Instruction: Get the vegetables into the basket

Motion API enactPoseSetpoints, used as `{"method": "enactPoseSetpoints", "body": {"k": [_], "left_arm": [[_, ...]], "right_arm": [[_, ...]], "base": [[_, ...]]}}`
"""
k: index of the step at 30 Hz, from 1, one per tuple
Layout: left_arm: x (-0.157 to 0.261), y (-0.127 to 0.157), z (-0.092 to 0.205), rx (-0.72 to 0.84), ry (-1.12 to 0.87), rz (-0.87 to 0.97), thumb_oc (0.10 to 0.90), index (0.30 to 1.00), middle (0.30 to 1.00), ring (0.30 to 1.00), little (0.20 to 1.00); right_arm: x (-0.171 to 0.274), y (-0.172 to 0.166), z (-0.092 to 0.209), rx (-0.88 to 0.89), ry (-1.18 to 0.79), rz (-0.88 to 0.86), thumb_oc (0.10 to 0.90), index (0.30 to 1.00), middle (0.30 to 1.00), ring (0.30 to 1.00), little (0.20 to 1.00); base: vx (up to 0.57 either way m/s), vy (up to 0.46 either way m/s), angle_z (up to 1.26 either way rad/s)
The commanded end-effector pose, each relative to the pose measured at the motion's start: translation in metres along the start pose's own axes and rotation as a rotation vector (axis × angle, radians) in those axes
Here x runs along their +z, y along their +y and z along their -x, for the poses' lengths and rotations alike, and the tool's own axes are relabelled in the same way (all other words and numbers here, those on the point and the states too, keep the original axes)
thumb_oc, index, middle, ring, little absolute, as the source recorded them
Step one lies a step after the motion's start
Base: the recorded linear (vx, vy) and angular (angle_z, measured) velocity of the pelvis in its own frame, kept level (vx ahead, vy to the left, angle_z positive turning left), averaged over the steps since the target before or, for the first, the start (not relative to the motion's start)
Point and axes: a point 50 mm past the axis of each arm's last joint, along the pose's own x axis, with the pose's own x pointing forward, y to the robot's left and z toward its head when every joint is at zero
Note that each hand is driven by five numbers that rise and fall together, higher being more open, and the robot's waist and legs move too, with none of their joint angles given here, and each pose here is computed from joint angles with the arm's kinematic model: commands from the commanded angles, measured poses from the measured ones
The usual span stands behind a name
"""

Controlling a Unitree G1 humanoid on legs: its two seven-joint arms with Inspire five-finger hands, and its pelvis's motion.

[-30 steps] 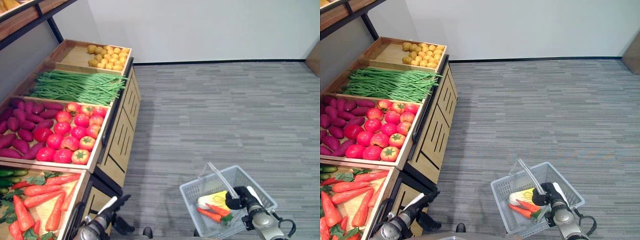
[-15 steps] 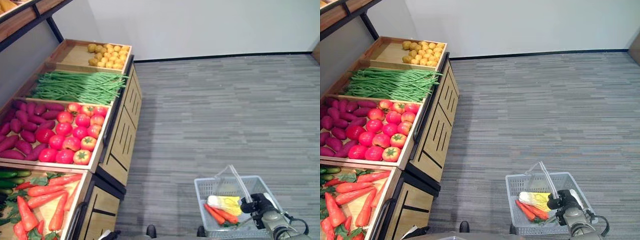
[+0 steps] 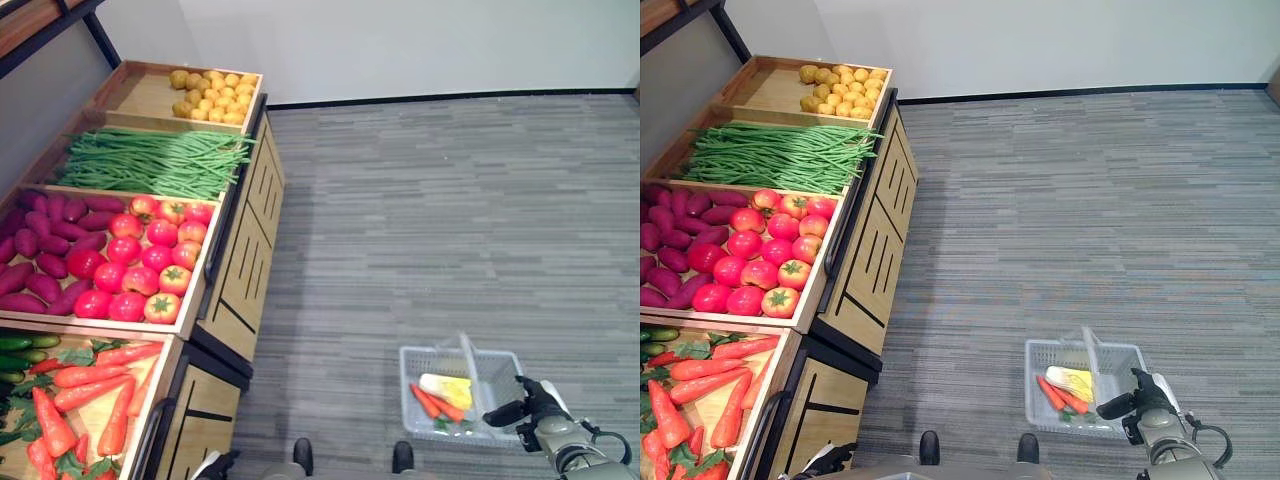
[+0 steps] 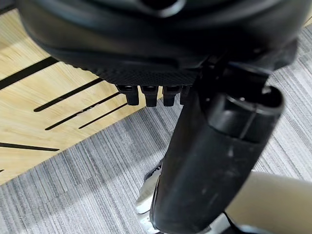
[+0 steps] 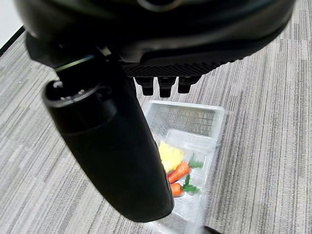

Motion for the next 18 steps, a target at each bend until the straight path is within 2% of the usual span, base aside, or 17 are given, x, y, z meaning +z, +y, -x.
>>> {"method": "enactPoseSetpoints", "body": {"k": [1, 3, 8, 9, 18], "left_arm": [[-0.013, 0.02, 0.001, 0.075, 0.064, 0.018, 0.9, 1.0, 1.0, 1.0, 1.0], [-0.016, 0.019, 0.001, 0.078, 0.083, 0.057, 0.9, 1.0, 1.0, 1.0, 1.0], [-0.025, 0.016, 0.004, 0.093, 0.125, 0.136, 0.9, 1.0, 1.0, 1.0, 1.0], [-0.032, 0.011, 0.005, 0.089, 0.151, 0.194, 0.9, 1.0, 1.0, 1.0, 1.0], [-0.044, -0.009, 0.009, 0.057, 0.228, 0.374, 0.9, 1.0, 1.0, 1.0, 1.0]], "right_arm": [[0.015, -0.003, -0.002, -0.01, -0.047, 0.006, 0.9, 1.0, 1.0, 1.0, 1.0], [-0.015, 0.021, 0.004, 0.057, 0.033, -0.002, 0.9, 1.0, 1.0, 1.0, 1.0], [-0.051, 0.055, 0.018, 0.165, 0.129, 0.01, 0.9, 1.0, 1.0, 1.0, 1.0], [-0.069, 0.076, 0.029, 0.226, 0.178, -0.018, 0.9, 1.0, 1.0, 1.0, 1.0], [-0.116, 0.126, 0.066, 0.381, 0.356, -0.113, 0.9, 1.0, 1.0, 1.0, 1.0]], "base": [[0.0, 0.0, 0.0], [0.0, 0.0, 0.0], [0.02, 0.012, 0.04], [0.03, 0.027, 0.06], [0.0, 0.01, -0.01]]}}
